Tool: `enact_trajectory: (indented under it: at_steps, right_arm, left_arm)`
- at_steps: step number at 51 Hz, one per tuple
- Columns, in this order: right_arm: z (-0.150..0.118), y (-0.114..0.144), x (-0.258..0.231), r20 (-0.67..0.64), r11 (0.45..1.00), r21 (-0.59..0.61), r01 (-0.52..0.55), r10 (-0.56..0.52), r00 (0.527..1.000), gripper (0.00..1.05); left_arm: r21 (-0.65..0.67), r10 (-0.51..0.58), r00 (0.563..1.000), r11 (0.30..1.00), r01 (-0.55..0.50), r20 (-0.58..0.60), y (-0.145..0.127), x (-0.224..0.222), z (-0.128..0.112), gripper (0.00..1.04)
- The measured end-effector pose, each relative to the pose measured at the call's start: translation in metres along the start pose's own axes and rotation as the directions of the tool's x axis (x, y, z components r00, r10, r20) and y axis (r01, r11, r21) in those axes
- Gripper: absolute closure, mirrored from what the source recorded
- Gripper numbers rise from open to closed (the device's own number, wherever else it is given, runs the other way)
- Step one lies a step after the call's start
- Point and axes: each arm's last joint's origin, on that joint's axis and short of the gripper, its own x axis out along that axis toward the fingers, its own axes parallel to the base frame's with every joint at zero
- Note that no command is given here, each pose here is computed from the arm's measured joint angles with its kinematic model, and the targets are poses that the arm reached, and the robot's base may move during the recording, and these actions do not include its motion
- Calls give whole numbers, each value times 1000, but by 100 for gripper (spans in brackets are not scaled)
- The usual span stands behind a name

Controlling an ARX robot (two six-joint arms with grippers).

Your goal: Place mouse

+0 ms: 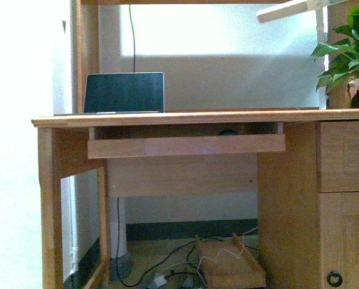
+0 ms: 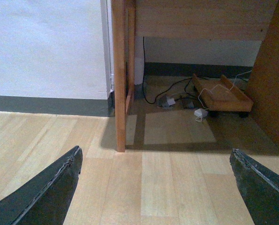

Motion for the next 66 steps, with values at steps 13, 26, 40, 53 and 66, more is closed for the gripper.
enact_trajectory:
  at_steps: [13,26,40,53,66]
  right_arm:
    - [0,0,0,0,1000,0,0,0,1000,7]
    - [0,0,0,0,1000,0,0,0,1000,7]
    - [0,0,0,0,1000,0,0,0,1000,7]
    - [0,0,0,0,1000,0,0,0,1000,7]
    - [0,0,0,0,1000,0,0,0,1000,7]
  left_arm:
    - [0,0,1000,1000,0,0,0,0,0,8]
    - [0,0,1000,1000,0,0,0,0,0,8]
    - [0,0,1000,1000,0,0,0,0,0,8]
    - [0,0,1000,1000,0,0,0,0,0,8]
    - [0,0,1000,1000,0,0,0,0,0,8]
